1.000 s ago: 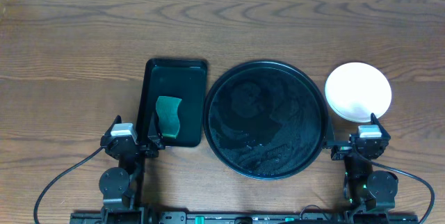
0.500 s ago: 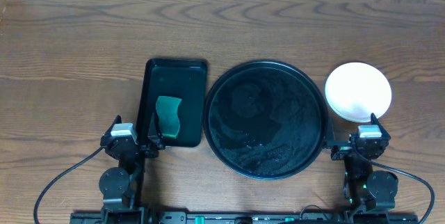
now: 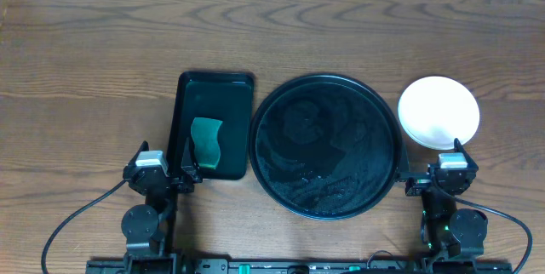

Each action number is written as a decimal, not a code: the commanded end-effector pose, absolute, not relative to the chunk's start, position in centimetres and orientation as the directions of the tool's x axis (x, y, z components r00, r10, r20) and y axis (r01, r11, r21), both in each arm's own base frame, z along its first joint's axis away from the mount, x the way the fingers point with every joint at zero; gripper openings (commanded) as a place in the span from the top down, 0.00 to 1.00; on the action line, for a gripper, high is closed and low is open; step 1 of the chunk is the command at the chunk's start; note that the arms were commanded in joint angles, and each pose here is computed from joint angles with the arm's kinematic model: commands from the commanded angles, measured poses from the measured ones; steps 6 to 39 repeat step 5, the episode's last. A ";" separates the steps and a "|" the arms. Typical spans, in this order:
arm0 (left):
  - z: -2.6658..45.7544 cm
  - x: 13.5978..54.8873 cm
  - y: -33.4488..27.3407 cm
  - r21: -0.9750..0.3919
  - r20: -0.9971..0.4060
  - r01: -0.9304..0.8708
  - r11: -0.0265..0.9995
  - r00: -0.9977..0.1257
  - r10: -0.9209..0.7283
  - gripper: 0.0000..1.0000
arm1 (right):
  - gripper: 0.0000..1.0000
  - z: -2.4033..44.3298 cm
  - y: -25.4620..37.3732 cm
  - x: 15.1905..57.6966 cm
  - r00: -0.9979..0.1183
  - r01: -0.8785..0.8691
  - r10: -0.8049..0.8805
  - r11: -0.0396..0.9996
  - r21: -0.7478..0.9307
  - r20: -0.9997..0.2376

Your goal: Clean dirty plates on tray and stack at the side

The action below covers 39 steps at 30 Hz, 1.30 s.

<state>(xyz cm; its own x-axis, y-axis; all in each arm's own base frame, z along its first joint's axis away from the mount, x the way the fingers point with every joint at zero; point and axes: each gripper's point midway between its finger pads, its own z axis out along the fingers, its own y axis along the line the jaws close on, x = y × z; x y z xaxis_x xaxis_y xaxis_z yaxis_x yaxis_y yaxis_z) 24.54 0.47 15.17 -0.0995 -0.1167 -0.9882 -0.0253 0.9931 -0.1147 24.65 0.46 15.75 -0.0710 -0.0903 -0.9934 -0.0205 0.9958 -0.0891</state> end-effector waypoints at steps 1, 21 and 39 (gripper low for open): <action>13.8 24.4 0.0 -0.098 -0.984 -0.004 0.995 -0.148 -0.098 0.11 | 0.01 15.7 0.8 24.6 -0.068 -0.038 -0.101 0.994 -0.099 -0.992; 13.8 24.4 0.0 -0.098 -0.984 -0.004 0.995 -0.148 -0.098 0.11 | 0.01 15.7 0.8 24.6 -0.068 -0.038 -0.101 0.994 -0.099 -0.992; 13.8 24.4 0.0 -0.098 -0.984 -0.004 0.995 -0.148 -0.098 0.11 | 0.01 15.7 0.8 24.6 -0.068 -0.038 -0.101 0.994 -0.099 -0.992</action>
